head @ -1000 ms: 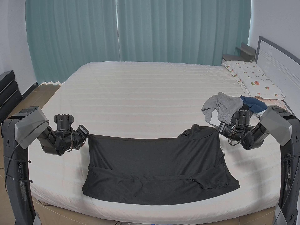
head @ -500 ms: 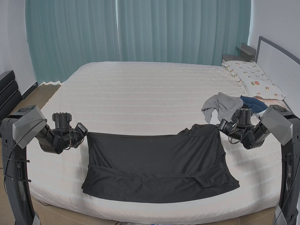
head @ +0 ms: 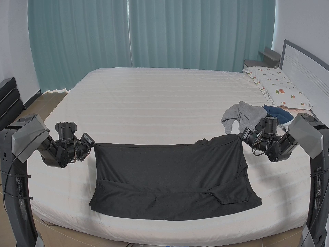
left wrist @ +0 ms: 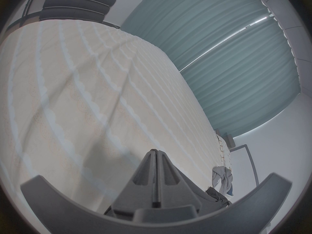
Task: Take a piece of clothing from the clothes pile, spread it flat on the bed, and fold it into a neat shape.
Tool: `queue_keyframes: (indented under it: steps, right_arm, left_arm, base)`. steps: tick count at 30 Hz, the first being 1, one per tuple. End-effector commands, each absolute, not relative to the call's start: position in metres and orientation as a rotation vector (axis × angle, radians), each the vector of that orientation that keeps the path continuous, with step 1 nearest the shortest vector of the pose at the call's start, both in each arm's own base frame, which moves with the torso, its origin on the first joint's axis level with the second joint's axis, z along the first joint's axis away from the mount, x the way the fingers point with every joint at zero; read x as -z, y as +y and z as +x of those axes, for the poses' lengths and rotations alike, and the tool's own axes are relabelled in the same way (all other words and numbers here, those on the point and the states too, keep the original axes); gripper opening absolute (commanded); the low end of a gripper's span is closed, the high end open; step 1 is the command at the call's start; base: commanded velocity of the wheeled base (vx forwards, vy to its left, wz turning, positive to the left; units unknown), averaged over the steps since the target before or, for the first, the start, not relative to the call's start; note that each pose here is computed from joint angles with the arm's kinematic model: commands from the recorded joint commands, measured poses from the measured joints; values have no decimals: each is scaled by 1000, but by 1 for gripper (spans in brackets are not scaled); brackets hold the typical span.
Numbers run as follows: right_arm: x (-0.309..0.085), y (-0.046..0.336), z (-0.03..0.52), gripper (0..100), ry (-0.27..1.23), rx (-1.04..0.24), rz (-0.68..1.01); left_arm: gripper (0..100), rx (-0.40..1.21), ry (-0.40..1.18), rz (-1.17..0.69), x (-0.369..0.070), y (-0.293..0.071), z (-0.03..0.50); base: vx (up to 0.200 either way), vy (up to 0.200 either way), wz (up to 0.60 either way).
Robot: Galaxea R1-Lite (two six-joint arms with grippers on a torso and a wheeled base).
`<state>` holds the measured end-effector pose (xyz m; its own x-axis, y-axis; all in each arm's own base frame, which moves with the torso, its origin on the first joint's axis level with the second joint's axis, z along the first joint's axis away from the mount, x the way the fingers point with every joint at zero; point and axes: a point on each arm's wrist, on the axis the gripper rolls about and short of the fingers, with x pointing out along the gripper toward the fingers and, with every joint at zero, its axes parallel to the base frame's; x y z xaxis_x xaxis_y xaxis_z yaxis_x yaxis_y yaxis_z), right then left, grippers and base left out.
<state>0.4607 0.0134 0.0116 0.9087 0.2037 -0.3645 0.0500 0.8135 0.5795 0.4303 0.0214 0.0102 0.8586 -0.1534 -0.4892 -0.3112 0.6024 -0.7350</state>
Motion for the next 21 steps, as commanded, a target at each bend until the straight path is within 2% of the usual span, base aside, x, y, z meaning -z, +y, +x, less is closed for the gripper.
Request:
queue_keyframes:
  steps: [1, 21]
  right_arm:
    - [-13, 12, 460, 0, 426, -82, 621]
    - [-11, 7, 457, 0, 408, -76, 624]
  left_arm:
    - [0, -95, 549, -932, -11, 21, 430]
    - [0, -98, 530, -935, -16, 26, 430]
  base:
    - [0, 0, 0]
    - [0, 0, 0]
